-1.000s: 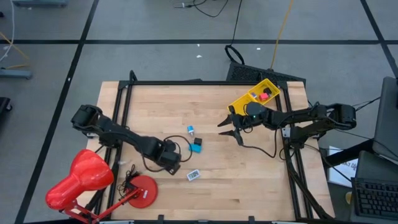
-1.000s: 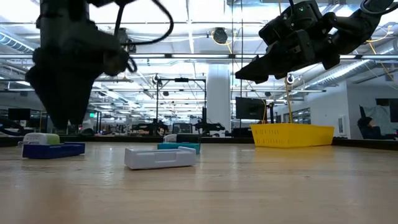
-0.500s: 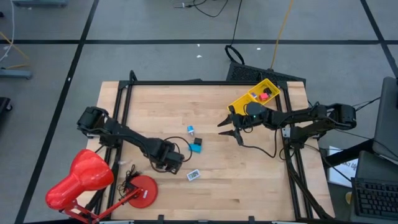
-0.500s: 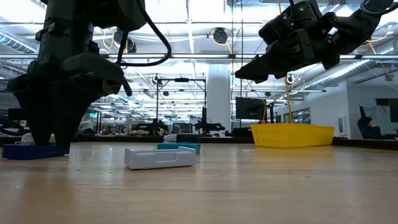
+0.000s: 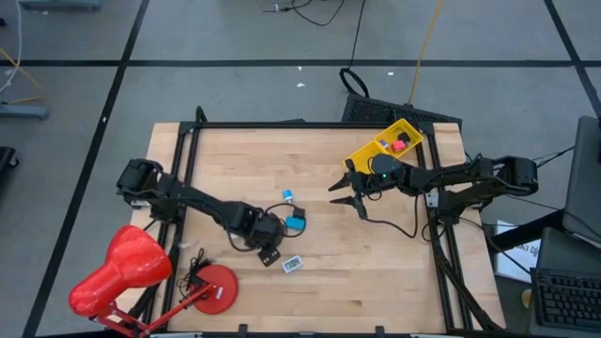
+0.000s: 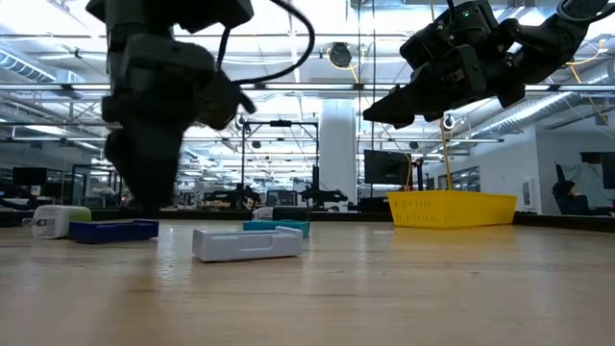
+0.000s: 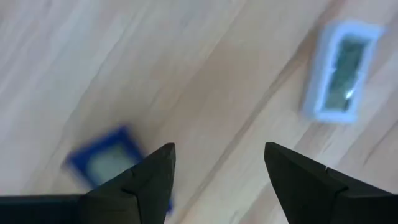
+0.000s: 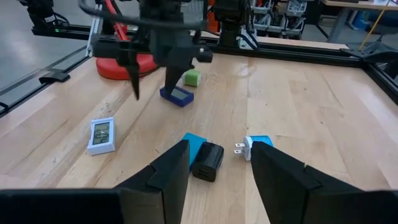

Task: Pick & Place Office items
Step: Put the dark blue digital clock into the bottom yellow basket

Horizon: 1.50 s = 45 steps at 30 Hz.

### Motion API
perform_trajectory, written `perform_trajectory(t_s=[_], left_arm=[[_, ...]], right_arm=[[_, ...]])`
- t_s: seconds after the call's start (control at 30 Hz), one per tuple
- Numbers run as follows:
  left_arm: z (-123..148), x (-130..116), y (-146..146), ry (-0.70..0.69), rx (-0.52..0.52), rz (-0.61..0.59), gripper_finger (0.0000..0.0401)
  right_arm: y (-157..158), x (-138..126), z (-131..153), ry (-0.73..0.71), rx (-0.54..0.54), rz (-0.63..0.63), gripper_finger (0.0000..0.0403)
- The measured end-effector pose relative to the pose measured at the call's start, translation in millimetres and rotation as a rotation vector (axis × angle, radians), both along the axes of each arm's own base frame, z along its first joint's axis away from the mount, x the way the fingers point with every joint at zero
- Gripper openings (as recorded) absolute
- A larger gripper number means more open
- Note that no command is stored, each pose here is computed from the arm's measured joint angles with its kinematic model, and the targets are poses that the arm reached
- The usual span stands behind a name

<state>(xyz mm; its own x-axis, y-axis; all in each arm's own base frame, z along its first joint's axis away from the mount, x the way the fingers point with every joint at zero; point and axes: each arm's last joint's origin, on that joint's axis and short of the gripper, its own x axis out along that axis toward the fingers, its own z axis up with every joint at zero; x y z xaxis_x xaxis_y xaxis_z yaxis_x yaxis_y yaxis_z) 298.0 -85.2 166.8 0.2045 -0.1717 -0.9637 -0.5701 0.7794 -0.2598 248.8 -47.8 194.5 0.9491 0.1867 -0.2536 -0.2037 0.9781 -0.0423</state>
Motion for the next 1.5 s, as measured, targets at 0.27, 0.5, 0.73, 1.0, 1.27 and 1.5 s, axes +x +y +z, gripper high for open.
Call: perform_trajectory(t_s=[0.27, 0.5, 0.73, 1.0, 1.27, 1.5], left_arm=[[21.3, -13.2, 5.8, 0.225, 0.142, 0.176, 0.0250], [14.5, -19.3, -1.2, 0.250, 0.136, 0.338, 0.0250], [4.5, -27.2, -4.1, 0.274, 0.153, 0.384, 0.0250], [-7.4, -21.0, -5.8, 0.164, 0.096, 0.371, 0.0250], [-16.3, -29.3, -3.1, 0.205, 0.116, 0.392, 0.0250], [-24.6, -37.1, -0.8, 0.245, 0.119, 0.433, 0.0250]], right_arm=[[0.0, 0.0, 0.0, -0.001, -0.003, 0.001, 0.0160], [0.1, 0.0, 0.0, 0.003, 0.011, -0.003, 0.0160], [0.1, 0.0, 0.0, 0.002, 0.009, -0.002, 0.0160], [0.1, 0.0, 0.0, 0.002, 0.009, -0.002, 0.0160], [0.1, 0.1, 0.1, 0.002, 0.009, -0.002, 0.0160], [0.0, 0.1, 0.1, 0.002, 0.009, -0.002, 0.0160]])
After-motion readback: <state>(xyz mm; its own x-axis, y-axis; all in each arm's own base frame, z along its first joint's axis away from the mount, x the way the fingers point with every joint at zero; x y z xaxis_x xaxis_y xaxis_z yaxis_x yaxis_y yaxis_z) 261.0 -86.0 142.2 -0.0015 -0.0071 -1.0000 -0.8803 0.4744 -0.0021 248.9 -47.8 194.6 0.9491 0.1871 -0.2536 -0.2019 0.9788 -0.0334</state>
